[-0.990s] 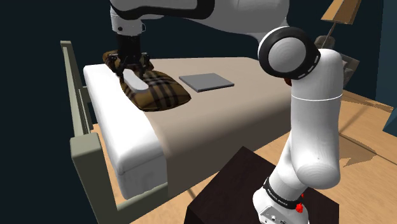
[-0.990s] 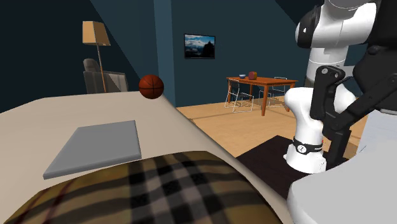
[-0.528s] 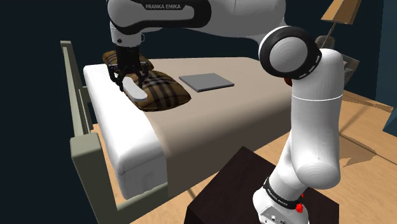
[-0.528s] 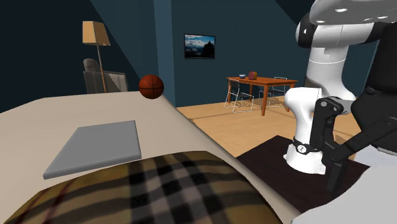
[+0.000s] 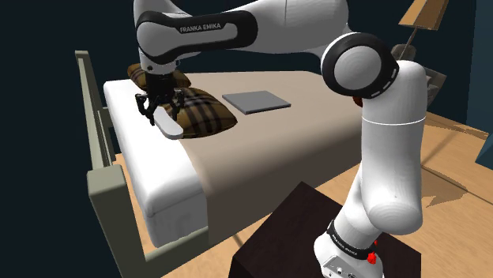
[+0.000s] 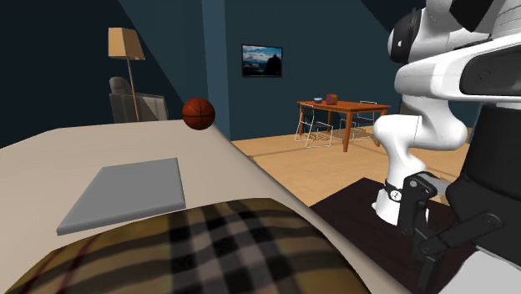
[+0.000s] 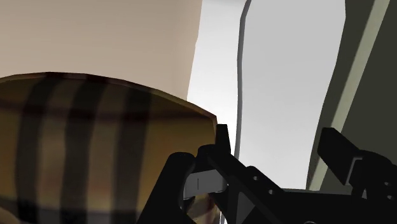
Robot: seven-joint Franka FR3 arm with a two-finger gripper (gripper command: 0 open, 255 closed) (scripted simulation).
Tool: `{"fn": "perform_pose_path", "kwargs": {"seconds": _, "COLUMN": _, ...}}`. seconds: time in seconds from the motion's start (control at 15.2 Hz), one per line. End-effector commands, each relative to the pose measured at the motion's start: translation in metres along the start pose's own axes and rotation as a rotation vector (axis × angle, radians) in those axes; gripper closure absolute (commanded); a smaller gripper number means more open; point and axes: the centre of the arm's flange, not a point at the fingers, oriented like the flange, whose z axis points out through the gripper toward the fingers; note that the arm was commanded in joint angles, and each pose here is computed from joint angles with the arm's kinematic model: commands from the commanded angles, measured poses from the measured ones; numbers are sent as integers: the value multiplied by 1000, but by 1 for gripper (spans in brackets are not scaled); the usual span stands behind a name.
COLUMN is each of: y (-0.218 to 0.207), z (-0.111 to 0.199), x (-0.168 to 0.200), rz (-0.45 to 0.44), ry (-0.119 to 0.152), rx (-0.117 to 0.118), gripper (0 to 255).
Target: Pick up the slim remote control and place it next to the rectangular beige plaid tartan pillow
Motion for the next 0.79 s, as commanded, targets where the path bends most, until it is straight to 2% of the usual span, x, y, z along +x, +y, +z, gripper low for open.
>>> {"fn": "perform_pose_path", "kwargs": {"seconds": 0.0, "y": 0, "z": 10, "x": -1, "rz": 0, "ry": 1, "rx": 0, "gripper": 255}}
{"fn": "perform_pose_path", "kwargs": {"seconds": 0.73, "y": -1, "z": 68, "x": -1, "rz": 0, "ry": 1, "rx": 0, "gripper": 255}}
